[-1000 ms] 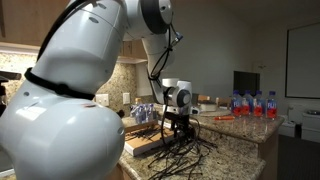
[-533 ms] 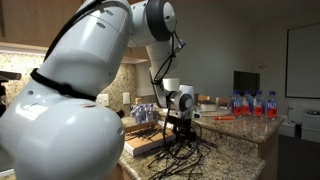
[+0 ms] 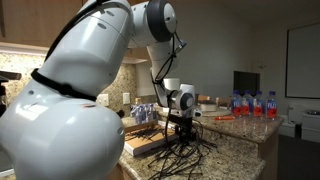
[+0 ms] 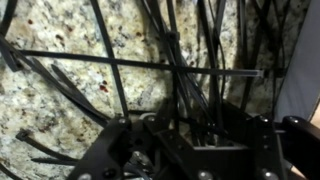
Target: Put some of the zip ties on the counter on the box
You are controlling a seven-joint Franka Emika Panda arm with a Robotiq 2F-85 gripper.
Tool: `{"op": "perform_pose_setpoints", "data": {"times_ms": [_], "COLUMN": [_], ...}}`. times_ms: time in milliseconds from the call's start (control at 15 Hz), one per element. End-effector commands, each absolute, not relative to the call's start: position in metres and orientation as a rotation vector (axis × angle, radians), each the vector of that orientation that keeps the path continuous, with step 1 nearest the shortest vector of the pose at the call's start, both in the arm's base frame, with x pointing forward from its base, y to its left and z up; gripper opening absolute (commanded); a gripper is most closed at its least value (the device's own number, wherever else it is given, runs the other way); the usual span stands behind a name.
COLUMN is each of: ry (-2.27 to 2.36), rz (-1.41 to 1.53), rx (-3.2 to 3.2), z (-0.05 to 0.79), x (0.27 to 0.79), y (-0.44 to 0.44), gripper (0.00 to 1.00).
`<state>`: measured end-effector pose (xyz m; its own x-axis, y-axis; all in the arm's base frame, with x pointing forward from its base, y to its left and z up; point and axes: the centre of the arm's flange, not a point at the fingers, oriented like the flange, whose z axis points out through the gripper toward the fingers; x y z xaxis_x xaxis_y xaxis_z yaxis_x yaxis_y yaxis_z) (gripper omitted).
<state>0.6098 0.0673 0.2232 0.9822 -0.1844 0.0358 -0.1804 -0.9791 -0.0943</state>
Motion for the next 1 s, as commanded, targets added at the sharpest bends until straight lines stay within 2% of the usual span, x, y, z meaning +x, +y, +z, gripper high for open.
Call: {"op": "perform_pose_setpoints", "data": {"times_ms": [0, 67, 333, 667, 867, 933], "ry": [0.25, 0.248, 0.23, 0.176, 0.151, 0.148], "rz": [-0.026, -0.022, -0.012, 0.002, -0.01, -0.012], "rx": [-3.073, -3.078, -3.101, -3.201, -3.274, -3.282], "z": [0.208, 0.207, 0.206, 0.215, 0.22, 0.221], "x": [0.607, 0.606, 0.603, 0.592, 0.587, 0.586], "y": [0.061, 0.06, 0.058, 0.066, 0.073, 0.075], "gripper": [0.21, 0.13, 0.04, 0.09, 0.08, 0.35]}}
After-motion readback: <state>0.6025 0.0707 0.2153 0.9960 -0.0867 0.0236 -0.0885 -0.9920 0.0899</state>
